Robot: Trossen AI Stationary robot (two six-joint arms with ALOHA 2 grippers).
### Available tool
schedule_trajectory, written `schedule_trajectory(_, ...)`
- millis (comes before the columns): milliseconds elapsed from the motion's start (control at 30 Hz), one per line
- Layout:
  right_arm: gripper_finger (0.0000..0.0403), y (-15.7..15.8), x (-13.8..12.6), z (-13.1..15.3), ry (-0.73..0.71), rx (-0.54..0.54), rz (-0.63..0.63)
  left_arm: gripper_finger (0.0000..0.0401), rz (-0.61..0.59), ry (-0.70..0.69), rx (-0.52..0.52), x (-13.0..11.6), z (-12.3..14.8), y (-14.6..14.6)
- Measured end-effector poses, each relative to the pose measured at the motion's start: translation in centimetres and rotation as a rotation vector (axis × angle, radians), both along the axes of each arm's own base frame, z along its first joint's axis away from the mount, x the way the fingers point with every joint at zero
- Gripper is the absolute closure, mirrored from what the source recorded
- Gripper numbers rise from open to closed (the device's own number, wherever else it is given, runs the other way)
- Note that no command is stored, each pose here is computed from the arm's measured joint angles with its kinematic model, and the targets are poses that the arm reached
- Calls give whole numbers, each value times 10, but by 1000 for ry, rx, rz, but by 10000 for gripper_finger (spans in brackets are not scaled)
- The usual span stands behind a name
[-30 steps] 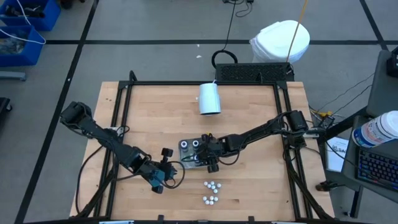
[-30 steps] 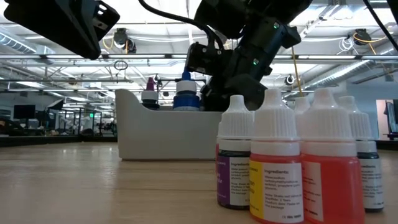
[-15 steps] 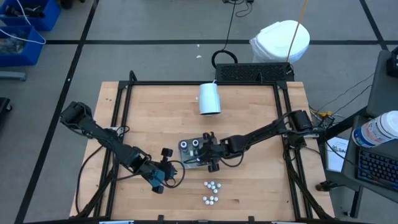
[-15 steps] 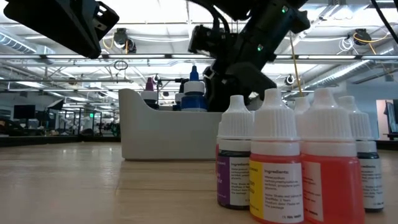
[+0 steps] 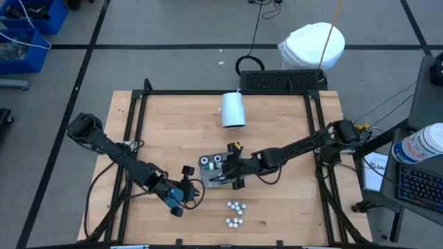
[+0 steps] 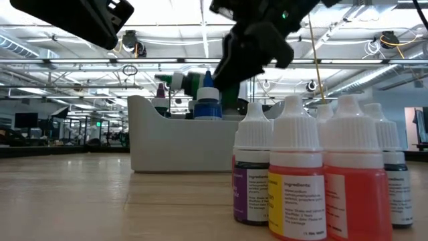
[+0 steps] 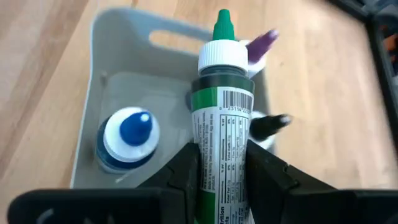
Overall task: Pick & Place food coloring
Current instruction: Adjust the large green food coloring bottle on the gray bin
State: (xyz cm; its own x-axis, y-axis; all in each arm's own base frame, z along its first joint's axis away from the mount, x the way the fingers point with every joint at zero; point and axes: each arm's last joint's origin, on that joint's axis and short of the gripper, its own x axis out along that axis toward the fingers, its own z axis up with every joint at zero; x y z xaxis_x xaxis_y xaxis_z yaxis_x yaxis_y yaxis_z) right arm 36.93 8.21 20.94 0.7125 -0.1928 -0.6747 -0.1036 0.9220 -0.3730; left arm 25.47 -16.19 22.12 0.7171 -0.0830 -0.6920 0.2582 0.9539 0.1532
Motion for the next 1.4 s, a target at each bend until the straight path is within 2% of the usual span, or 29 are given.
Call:
schedule_trajectory(167, 311, 1, -9, 26, -68, 3, 23, 364, -2, -75, 8, 4, 5, -2)
schedule_trajectory(400, 311, 20, -32, 68, -183, 1, 156, 364, -85, -326, 175, 11, 25, -11)
schedule_trajectory(533, 311, 38, -51, 90, -248, 22, 225, 364, -52, -431, 259, 6, 33, -23)
schedule_trajectory(633, 311, 51, -70, 102, -319, 52, 282, 364, 25, -513, 313, 1, 41, -31)
schedule_trajectory(700, 311, 59, -81, 103, -365, 81, 313, 364, 104, -576, 309, -1, 48, -34)
schedule_trajectory(767, 311, 64, -90, 98, -402, 109, 333, 364, 145, -632, 264, -1, 55, -35)
schedule_trajectory(833, 312, 67, -97, 91, -442, 130, 351, 363, 160, -667, 235, 0, 59, -36)
schedule_trajectory(900, 312, 70, -101, 82, -487, 153, 359, 355, 126, -670, 233, 1, 59, -37)
schedule_trajectory(1033, 312, 70, -105, 62, -542, 170, 370, 303, 36, -647, 204, 9, 52, -35)
schedule_trajectory(1267, 312, 61, -108, 46, -702, 141, 372, 160, 90, -649, 256, 25, 49, -17)
schedule_trajectory(1400, 312, 55, -100, 36, -691, 114, 351, 99, 42, -688, 209, 35, 54, -6)
